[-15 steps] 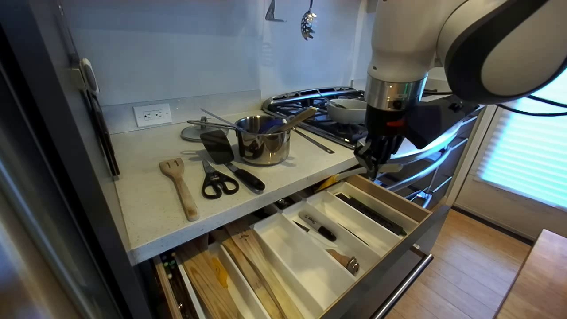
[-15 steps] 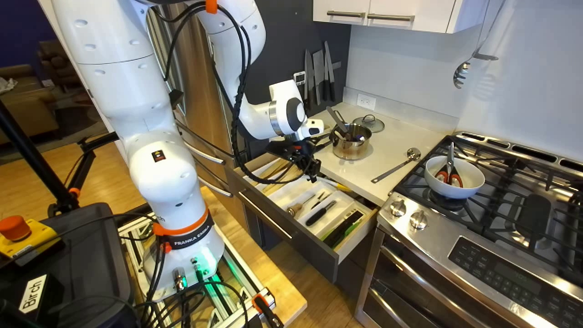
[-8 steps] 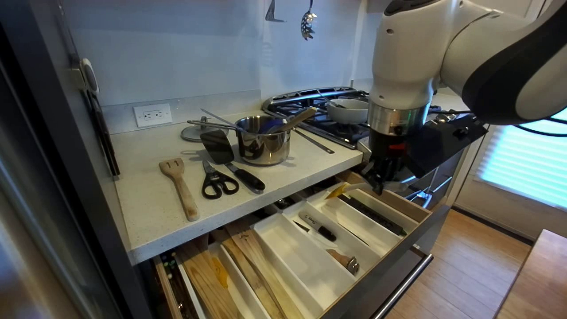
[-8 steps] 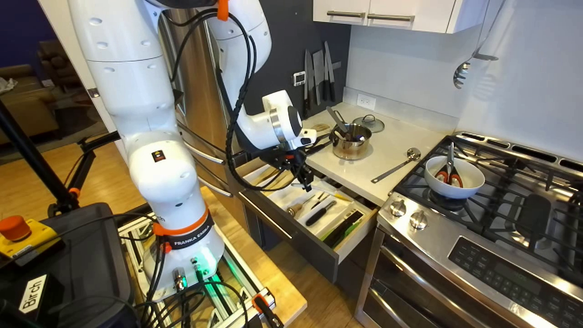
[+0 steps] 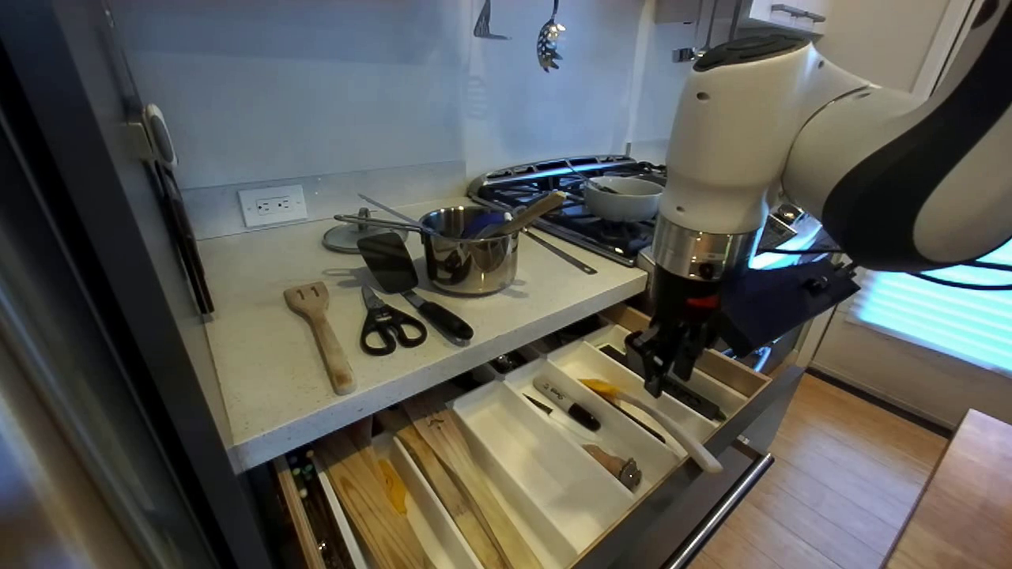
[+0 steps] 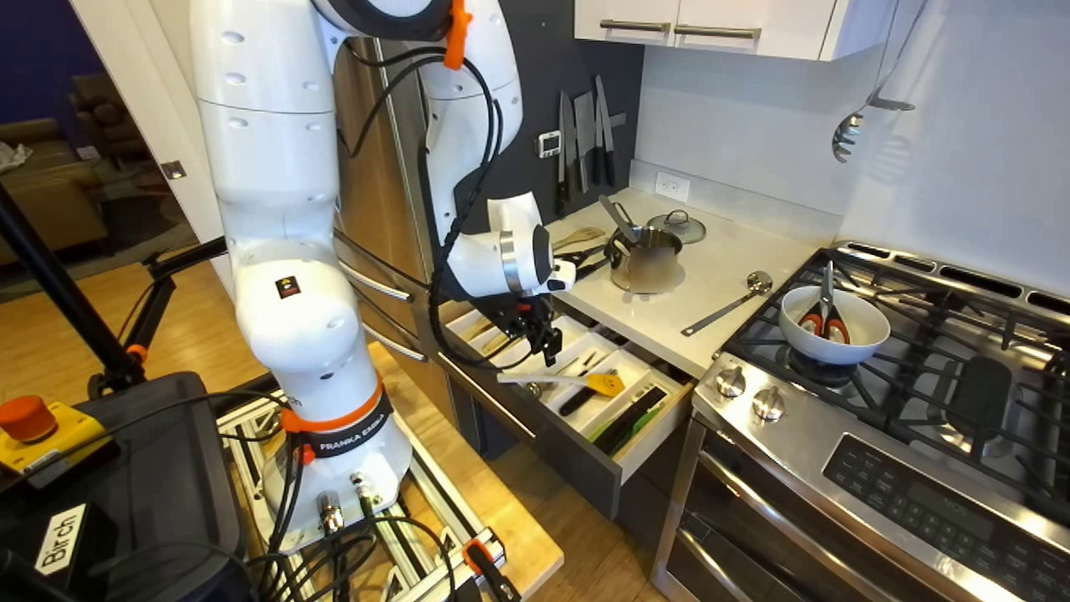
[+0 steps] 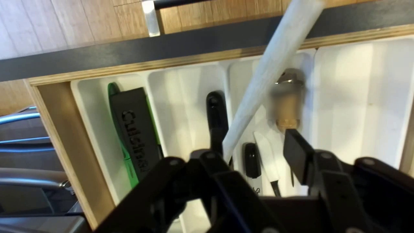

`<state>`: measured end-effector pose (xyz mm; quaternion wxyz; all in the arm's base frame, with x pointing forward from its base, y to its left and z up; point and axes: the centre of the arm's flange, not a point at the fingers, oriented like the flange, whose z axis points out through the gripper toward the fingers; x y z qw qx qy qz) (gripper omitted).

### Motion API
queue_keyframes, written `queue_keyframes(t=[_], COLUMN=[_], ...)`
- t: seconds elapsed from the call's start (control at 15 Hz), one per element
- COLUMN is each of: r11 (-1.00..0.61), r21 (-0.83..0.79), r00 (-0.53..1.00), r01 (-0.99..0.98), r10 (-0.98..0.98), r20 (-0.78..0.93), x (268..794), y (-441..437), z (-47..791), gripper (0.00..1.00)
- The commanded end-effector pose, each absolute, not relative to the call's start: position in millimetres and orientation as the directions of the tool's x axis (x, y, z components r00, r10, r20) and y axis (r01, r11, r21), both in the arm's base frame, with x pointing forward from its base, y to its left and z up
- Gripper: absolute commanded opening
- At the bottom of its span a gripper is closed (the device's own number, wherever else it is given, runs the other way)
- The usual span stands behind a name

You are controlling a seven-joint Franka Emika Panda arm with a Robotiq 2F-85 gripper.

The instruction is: Pick up the wooden with yellow tip spatula from the utensil holding bucket and put it in the second last right compartment of the opened drawer

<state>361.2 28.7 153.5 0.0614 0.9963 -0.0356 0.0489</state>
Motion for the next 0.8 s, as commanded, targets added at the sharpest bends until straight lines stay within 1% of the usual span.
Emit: queue_keyframes(t=[0.0,0.13,0.2,0.47,0.53,0.6,0.67,0.73], r11=[-0.997,-0.997,-0.995,-0.974,-0.969,-0.965,-0.974,-0.972], r21=[0.061,0.056,0.061,-0.062,-0.083,-0.093,-0.054,-0.067], r00=[0.999,0.996,0.994,0.974,0.968,0.961,0.973,0.970], r01=[-0.053,-0.054,-0.076,-0.216,-0.233,-0.246,-0.219,-0.227], r10=[-0.052,-0.058,-0.081,-0.211,-0.224,-0.231,-0.214,-0.219], r20=[0.016,-0.069,-0.074,-0.081,-0.111,-0.151,-0.084,-0.104], x=[367.2,363.2,361.6,379.5,383.7,387.8,374.8,377.9], y=[14.2,2.8,-4.0,-27.1,-30.4,-30.7,-22.1,-23.3], z=[158.3,169.3,173.1,160.0,158.9,154.7,136.0,136.0], gripper=[0.85,1.00,1.00,1.00,1.00,1.00,0.99,0.99])
